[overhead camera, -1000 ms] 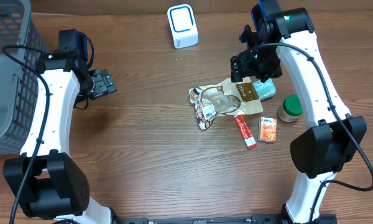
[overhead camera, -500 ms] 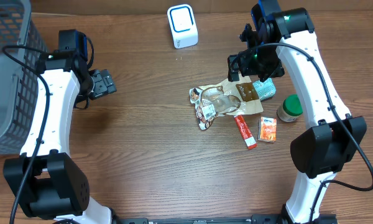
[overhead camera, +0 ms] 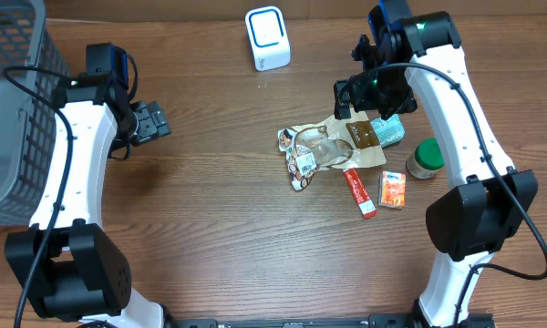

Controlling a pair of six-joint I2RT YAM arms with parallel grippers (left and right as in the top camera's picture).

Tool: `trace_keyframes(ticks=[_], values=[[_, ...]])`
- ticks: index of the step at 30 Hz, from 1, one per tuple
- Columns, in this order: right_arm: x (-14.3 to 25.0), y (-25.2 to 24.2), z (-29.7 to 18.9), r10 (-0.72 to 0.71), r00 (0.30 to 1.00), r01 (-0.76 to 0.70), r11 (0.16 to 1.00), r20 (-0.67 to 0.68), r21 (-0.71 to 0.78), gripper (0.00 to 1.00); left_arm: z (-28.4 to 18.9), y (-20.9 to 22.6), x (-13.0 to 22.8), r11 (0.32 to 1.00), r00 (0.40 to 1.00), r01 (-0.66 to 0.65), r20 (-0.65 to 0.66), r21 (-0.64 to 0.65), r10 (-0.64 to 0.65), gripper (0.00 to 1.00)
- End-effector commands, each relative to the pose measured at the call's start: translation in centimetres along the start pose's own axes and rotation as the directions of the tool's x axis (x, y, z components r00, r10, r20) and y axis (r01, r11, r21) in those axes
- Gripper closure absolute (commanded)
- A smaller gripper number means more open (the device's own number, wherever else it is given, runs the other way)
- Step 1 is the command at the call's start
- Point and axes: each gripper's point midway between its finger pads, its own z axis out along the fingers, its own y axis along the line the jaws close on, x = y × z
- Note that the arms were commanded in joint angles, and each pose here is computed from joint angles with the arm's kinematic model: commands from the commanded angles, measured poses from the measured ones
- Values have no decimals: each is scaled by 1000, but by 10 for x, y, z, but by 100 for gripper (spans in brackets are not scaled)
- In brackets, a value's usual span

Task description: Scan the item barcode

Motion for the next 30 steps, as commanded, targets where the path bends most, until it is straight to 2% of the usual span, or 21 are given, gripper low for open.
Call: trace_keyframes(ticks=[1,8,14,22,30], values=[[-4,-3,5,9,1000,-9,1000,-3,9,0,-7,0,-8,1000,999,-19,31,-2,19,0],[-13,-1,-11,-1,997,1,1000,76,5,0,-7,0,-8,1000,999,-19,31,-2,19,0],[-12,8,-72,-25,968,26,1000,251,-3,0,-7,0,-8,1000,999,-19,31,-2,19,0],[20,19,-162,-51,884,60,998,464,-6,0,-7,0,-8,1000,999,-19,31,-2,19,0],[66,27,-236,-69,768,91,996,637,-2,0,-7,0,-8,1000,999,-19,31,-2,19,0]])
